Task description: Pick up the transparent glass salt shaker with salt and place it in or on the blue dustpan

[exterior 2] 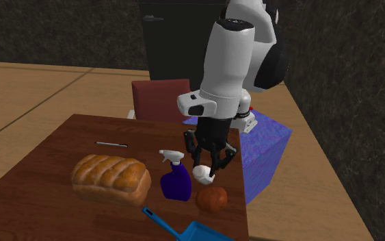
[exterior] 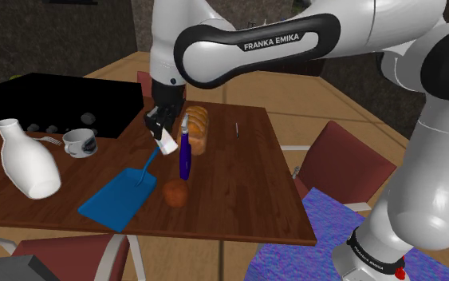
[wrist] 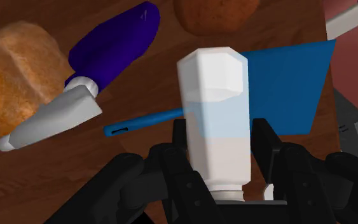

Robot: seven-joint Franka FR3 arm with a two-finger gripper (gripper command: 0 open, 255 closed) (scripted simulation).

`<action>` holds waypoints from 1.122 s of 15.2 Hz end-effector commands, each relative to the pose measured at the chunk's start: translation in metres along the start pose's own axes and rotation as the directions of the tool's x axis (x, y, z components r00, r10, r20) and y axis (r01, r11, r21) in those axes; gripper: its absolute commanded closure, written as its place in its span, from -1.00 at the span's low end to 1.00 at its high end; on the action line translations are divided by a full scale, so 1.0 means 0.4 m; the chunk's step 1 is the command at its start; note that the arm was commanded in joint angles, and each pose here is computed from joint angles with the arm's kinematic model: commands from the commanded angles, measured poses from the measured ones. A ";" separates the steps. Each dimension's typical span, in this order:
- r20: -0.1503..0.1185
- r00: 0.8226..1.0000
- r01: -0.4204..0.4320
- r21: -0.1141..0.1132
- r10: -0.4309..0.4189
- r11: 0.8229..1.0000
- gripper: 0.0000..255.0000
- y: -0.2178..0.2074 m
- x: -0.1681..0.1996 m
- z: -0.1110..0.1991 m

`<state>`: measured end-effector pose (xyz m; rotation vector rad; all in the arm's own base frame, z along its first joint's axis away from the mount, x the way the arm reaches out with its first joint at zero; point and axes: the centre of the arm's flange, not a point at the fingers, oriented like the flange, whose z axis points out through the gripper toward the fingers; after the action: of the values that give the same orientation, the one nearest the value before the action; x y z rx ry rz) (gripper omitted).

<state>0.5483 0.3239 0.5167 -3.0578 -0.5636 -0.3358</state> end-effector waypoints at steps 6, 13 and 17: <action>-0.001 1.000 -0.001 -0.001 0.001 1.000 1.00 -0.058 0.214 0.034; -0.001 1.000 -0.001 -0.001 0.001 1.000 1.00 -0.069 0.229 0.117; -0.001 1.000 -0.001 -0.001 0.001 1.000 1.00 -0.071 0.218 0.168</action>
<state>0.6306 0.3849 0.4735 -3.0592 -0.5619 -0.3362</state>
